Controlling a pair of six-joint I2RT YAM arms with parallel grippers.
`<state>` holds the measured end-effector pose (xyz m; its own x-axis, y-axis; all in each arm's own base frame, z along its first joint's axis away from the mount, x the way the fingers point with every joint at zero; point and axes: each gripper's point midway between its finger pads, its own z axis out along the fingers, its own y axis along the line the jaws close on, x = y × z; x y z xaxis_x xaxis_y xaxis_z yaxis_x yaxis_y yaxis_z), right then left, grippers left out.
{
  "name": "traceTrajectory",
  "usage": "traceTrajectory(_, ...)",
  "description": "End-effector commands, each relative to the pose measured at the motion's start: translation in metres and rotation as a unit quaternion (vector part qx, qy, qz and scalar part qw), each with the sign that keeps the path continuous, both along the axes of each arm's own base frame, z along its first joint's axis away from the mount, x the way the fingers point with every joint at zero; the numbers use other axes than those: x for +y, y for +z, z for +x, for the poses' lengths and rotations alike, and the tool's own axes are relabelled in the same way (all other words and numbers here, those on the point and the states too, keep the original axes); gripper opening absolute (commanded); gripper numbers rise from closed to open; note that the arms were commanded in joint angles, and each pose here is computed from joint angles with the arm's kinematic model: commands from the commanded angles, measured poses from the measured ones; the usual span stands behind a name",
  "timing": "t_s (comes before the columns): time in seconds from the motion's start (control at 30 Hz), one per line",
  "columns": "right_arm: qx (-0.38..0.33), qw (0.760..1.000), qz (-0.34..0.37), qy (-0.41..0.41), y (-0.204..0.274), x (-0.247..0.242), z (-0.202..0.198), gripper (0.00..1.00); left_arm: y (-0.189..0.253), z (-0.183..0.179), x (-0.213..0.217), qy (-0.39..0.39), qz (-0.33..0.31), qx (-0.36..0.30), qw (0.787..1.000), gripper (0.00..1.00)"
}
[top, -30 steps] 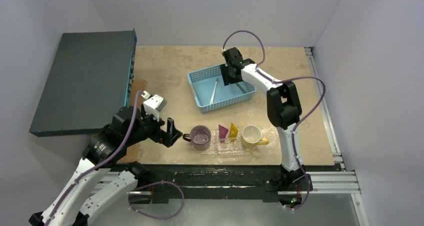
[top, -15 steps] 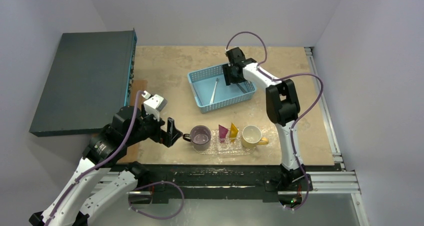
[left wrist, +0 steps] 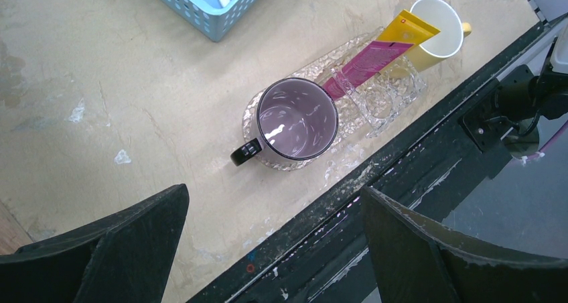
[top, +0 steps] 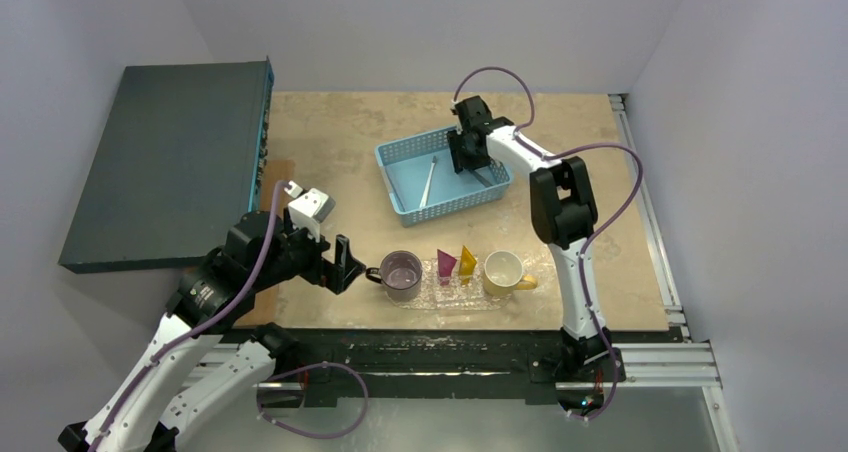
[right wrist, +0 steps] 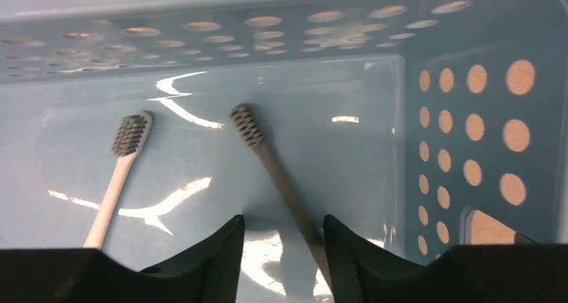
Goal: Prepare toiletry sets of a toothbrush and toothpaste on the tray
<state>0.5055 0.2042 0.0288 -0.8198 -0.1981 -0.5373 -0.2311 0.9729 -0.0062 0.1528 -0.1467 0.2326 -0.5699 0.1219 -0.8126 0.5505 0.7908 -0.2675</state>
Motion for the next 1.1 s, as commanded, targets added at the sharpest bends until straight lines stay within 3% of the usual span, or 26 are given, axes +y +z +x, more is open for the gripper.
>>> traceTrajectory(0.0,0.020,1.000,0.004,0.009,-0.011,-0.001,-0.008,0.44,0.005,0.004,-0.001,-0.005,0.000,-0.015,1.000,1.00)
traceTrajectory(0.33,0.040,0.999,0.010,0.010,-0.021,-0.001,-0.020,0.00,0.004,0.004,-0.001,-0.004,0.001,-0.014,1.000,1.00)
traceTrajectory(1.07,-0.059,0.997,0.045,-0.011,0.058,-0.001,-0.008,0.00,0.004,0.005,-0.001,-0.004,0.000,-0.012,1.000,1.00)
